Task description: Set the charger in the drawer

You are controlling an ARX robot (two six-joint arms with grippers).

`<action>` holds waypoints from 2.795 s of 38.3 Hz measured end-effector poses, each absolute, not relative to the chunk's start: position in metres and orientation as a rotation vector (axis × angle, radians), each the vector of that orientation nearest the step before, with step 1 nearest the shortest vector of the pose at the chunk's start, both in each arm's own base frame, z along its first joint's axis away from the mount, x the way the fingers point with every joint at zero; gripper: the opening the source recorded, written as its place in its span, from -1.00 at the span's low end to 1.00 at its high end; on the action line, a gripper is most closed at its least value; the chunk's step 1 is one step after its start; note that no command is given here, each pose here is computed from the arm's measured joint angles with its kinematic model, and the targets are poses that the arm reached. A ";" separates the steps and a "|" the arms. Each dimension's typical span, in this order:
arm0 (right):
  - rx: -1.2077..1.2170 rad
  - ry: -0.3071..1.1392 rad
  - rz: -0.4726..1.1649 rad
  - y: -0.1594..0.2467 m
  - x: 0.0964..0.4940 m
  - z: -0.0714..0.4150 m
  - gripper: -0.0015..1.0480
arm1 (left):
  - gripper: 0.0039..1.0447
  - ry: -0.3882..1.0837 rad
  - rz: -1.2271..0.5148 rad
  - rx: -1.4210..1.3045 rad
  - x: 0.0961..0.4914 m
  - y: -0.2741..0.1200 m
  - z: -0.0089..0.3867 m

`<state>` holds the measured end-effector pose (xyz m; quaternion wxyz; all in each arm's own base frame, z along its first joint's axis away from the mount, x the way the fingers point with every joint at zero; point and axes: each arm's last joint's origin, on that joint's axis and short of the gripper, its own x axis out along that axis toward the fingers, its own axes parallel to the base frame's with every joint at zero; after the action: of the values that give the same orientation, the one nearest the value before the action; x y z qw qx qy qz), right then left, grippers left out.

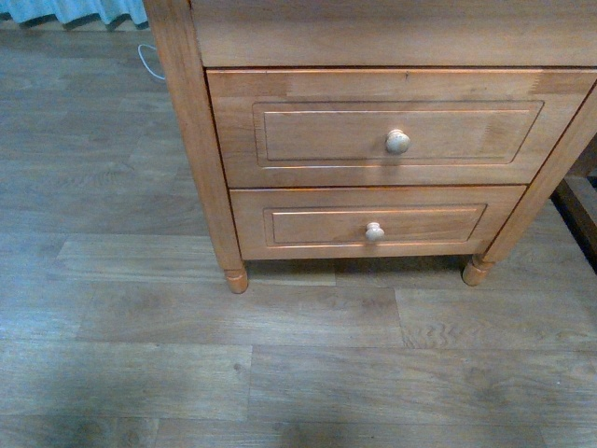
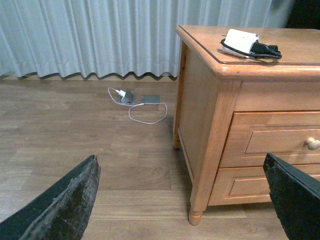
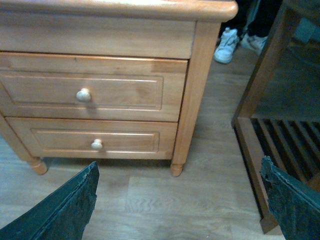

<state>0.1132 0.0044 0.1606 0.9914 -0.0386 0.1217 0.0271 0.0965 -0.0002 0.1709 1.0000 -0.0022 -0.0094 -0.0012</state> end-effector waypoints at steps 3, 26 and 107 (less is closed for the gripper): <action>-0.079 0.319 0.087 0.012 0.129 0.165 0.83 | 0.88 -0.019 -0.002 -0.004 0.097 0.000 0.171; -0.068 0.529 0.044 0.093 0.286 0.143 0.83 | 0.88 -0.019 -0.002 -0.004 0.097 0.000 0.171; -0.051 0.569 0.021 0.167 0.385 0.073 -0.54 | 0.88 -0.019 -0.002 -0.004 0.097 0.000 0.171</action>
<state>0.3854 0.1673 0.0728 0.9595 -0.0252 0.2805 0.0102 0.0965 -0.0002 0.1709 1.0000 -0.0022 -0.0094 -0.0012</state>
